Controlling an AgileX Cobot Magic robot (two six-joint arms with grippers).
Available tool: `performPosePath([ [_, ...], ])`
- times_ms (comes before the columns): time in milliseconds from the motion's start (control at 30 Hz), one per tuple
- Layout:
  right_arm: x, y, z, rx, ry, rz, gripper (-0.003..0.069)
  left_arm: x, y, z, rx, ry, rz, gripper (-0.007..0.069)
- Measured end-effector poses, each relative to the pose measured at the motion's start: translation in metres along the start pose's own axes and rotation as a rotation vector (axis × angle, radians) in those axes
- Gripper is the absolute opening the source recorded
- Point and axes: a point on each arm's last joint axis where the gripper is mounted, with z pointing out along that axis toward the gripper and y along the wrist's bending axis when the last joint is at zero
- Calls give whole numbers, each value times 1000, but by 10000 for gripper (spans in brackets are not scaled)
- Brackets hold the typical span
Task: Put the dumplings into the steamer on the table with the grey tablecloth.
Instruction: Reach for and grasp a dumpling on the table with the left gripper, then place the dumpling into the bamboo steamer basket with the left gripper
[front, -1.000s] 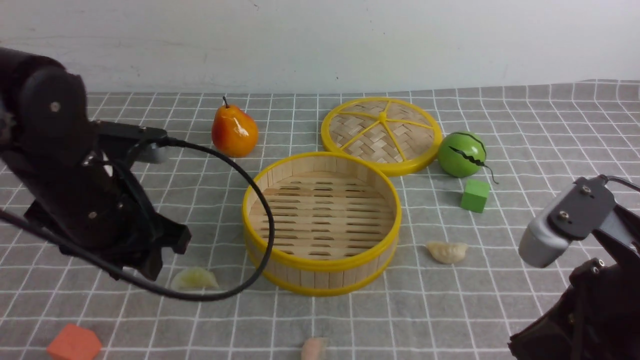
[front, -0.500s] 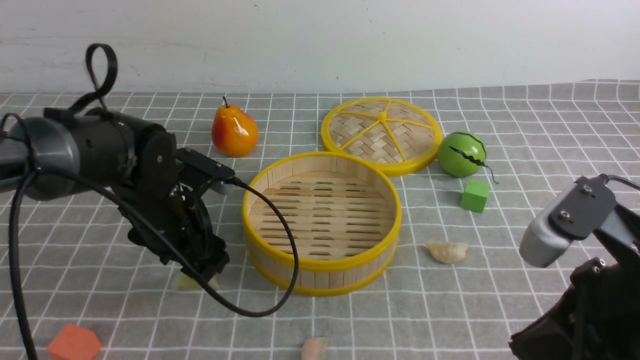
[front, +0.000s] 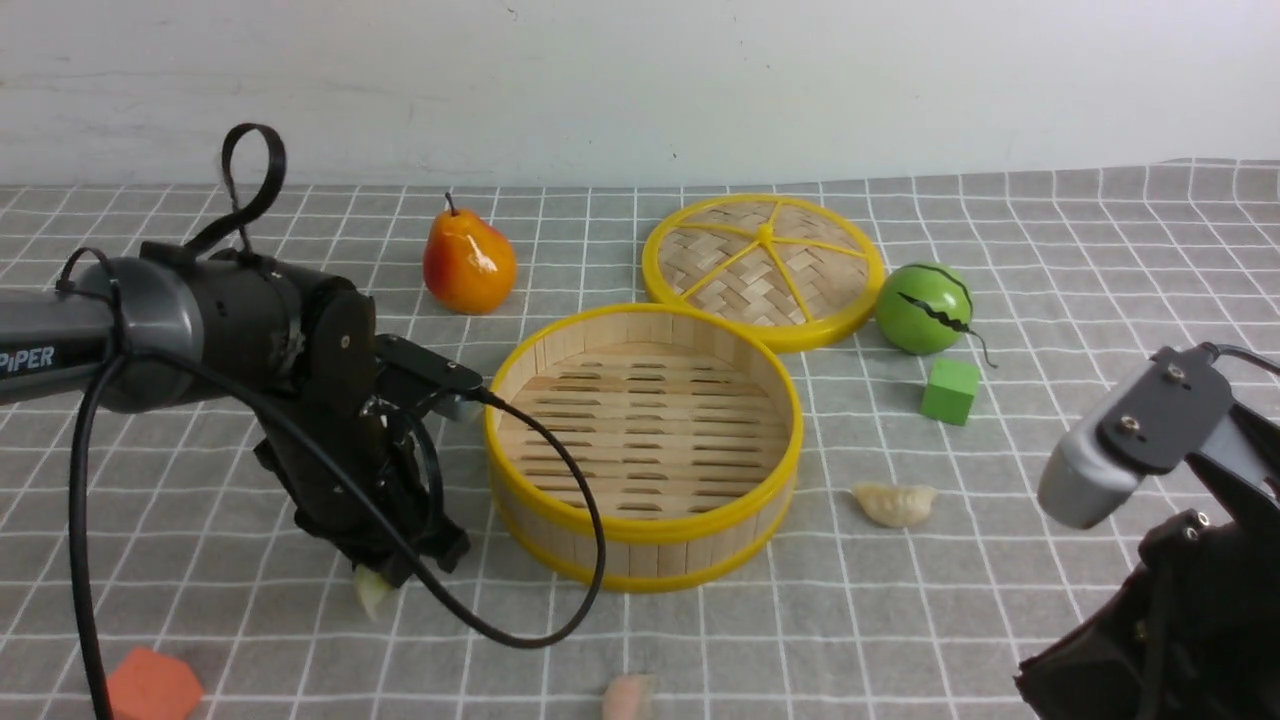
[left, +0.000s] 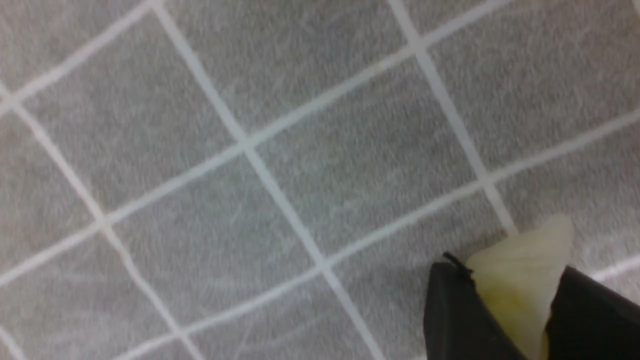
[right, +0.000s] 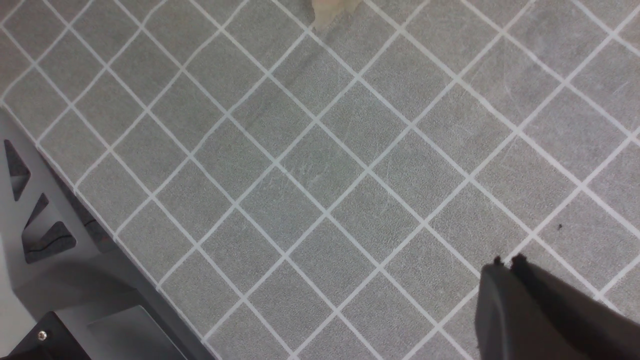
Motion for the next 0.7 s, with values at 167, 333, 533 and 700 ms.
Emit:
performPosePath([
  [167,0,0,0,3,0,-2,12,-15,-3,-48,16,-88,-99,195],
  [333,-1,-1,0,11,-16,-2,13,-56,-34,-121,72,-312,-122,195],
  [533,-1,-1,0,11,-15,-2,19,-109,-65,-117,143,-348,-189,195],
  [700,-1,-1,0,7,-14,0,20,-143,-79,-66,137,-273,-185,195],
])
